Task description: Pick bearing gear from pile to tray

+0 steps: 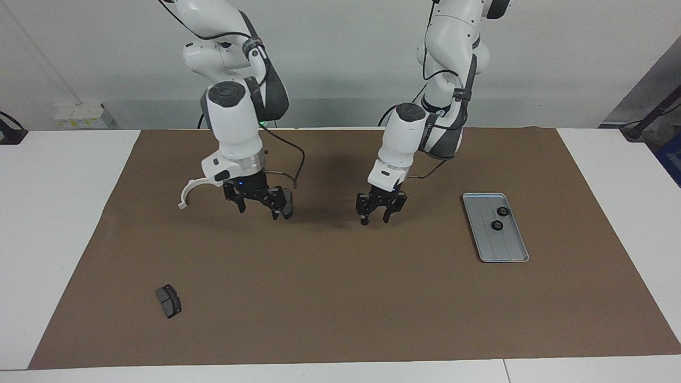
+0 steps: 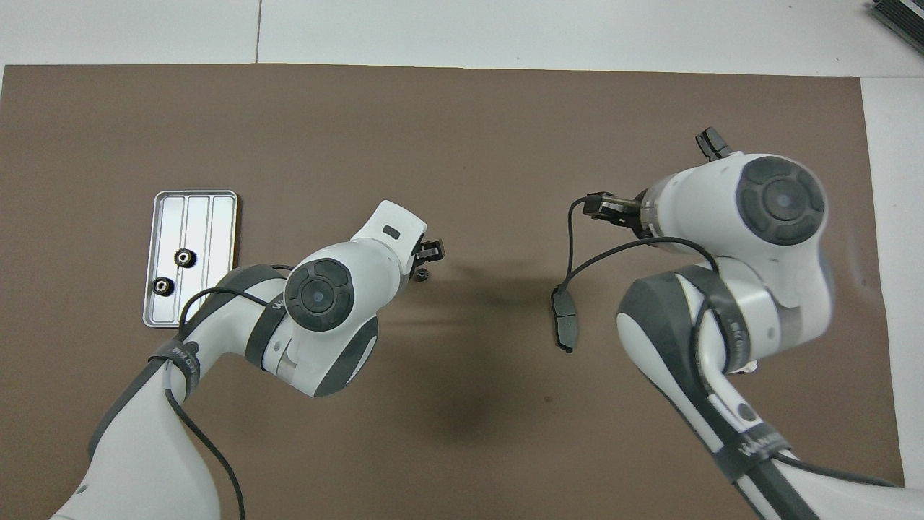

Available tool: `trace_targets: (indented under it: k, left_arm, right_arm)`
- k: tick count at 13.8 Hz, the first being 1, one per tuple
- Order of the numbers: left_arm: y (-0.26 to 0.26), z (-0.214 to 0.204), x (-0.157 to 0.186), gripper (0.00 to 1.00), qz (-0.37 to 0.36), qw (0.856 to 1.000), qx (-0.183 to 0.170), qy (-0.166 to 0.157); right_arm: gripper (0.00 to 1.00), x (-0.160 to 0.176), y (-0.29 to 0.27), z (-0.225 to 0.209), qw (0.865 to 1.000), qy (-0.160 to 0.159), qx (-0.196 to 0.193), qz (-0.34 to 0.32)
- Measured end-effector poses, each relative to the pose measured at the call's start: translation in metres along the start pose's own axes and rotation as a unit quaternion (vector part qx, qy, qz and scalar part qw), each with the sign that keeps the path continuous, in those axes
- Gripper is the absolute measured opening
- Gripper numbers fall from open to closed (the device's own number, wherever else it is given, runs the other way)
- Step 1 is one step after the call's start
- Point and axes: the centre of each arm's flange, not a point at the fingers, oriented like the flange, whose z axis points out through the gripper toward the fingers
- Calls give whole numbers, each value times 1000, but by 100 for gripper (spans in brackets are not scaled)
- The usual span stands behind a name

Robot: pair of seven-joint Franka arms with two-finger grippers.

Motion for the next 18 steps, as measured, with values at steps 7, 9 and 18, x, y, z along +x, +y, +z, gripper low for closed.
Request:
trace_targets:
  k: [7,9,18]
  left_arm:
    - [-2,25,-10,61,62,998,21,1]
    - [1,26,-13,58,70,997,21,-2]
    - [11,31,-32,42,105,993,40,-28]
  right_arm:
    - [100,46,111,-116,999,-25,-36,-2]
    - [100,56,118,-139,999,-34,-36,-5]
    - [100,35,86,-143,993,-99,-36,-61]
